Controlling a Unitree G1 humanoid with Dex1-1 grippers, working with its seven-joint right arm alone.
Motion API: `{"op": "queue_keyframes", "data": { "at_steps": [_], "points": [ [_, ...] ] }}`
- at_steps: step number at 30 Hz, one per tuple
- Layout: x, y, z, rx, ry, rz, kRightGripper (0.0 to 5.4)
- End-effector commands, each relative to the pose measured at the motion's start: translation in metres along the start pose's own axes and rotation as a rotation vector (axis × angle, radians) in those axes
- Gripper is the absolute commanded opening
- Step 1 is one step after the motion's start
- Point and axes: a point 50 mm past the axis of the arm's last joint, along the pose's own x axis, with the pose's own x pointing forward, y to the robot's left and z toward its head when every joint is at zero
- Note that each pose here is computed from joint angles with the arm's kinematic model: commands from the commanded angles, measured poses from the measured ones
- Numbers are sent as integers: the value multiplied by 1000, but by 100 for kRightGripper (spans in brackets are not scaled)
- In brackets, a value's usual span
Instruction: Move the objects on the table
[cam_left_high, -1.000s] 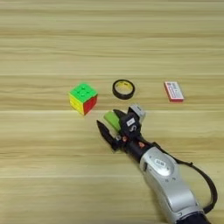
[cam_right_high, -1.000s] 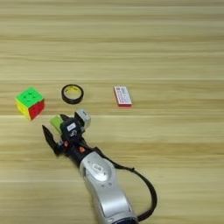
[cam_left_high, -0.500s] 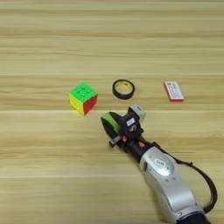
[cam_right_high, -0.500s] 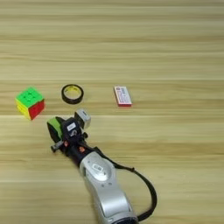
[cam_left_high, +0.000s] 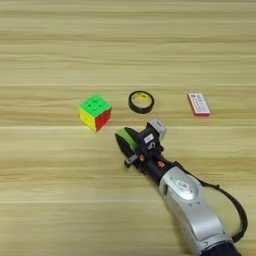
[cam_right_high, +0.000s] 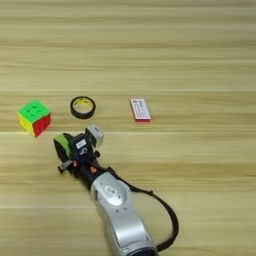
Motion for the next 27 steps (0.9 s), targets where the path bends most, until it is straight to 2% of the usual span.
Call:
{"op": "queue_keyframes", "data": {
  "at_steps": [1,7,15,27],
  "points": [
    [8,-8,40,-58,-149,-17,136],
    [6,-16,62,-95,-211,-42,136],
    [5,-28,79,-106,-259,-82,136],
    [-6,-90,106,-144,-321,-315,136]
  ]
}}
